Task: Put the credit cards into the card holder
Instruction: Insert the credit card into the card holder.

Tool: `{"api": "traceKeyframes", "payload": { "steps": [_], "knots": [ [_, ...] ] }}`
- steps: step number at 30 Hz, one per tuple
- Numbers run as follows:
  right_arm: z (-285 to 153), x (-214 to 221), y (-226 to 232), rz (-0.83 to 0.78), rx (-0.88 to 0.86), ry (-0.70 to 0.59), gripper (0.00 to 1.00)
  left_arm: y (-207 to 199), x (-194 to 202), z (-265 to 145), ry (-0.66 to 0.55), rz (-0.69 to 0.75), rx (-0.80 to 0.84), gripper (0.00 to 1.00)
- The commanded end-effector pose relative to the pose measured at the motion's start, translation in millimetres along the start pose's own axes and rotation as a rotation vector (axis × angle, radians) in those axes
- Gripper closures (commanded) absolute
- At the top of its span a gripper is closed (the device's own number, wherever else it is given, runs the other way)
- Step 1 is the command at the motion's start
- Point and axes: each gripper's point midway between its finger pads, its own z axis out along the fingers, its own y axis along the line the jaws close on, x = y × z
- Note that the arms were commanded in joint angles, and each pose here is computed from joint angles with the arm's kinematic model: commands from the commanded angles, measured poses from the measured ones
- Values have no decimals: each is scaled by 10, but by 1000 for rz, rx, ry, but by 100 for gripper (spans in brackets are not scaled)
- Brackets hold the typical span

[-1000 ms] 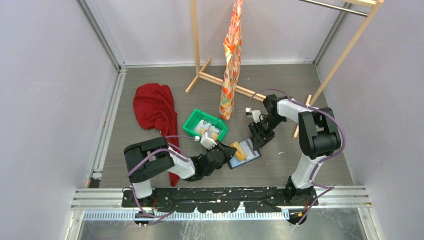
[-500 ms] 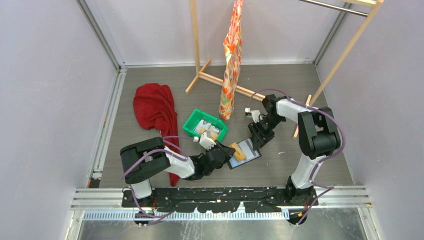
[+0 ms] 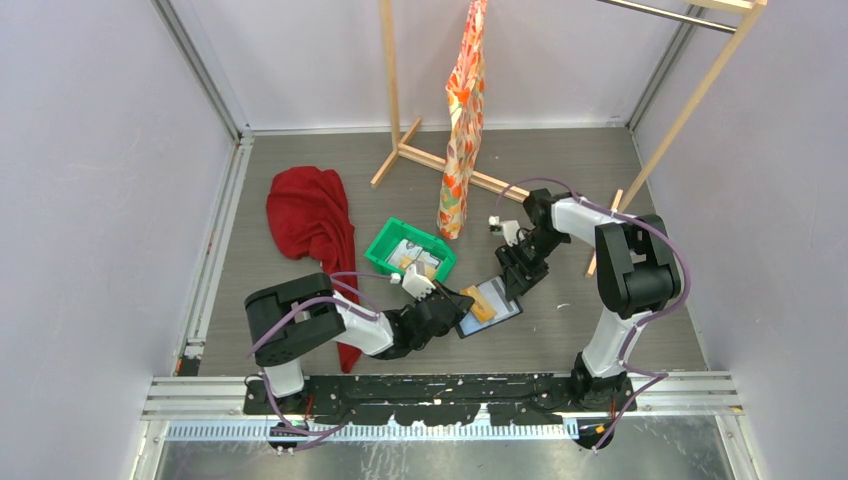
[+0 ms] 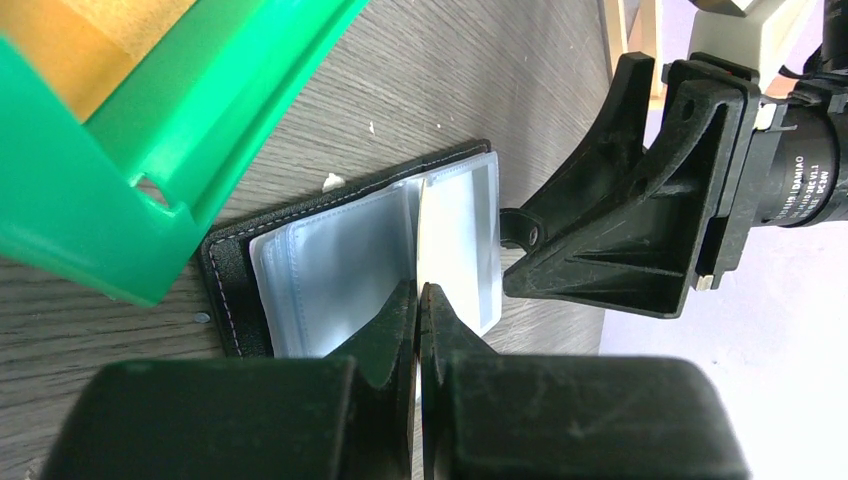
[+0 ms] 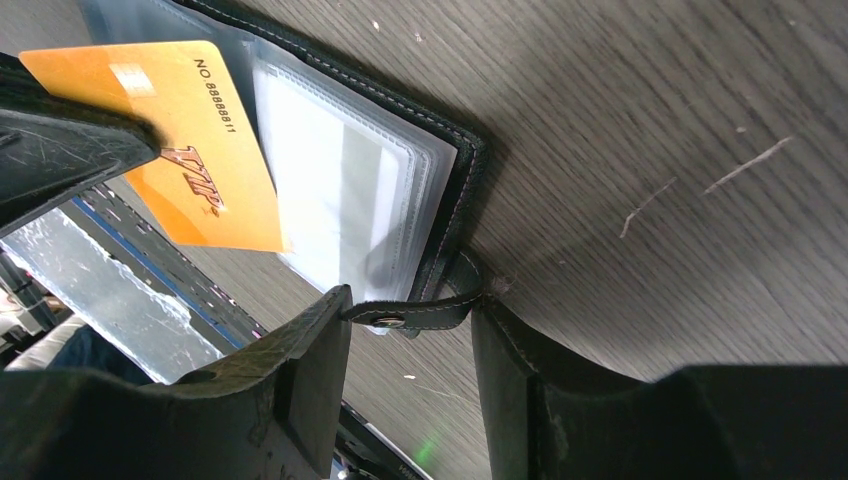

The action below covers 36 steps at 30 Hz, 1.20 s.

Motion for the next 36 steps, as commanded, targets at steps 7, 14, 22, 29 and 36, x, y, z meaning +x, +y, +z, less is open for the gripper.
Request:
{"api": "traceKeyframes", "payload": {
  "steps": [7,14,22,29,36],
  "knots": [
    [74,-39,-32,-28,20,25,47,67,81,18,31,-22,-52,100],
    [73,-39,-25,-31,19,26,47,136,144,18,59,-23,-93,100],
    [75,-33,-30,-29,20,29,47,165,194,45,81,-27,-110,100],
    [88,-26,-27,-31,21,38,48,194,222,44,95,-42,-134,100],
    [93,-26,-25,-32,22,39,47,213,261,74,112,-55,-137,100]
  ]
}}
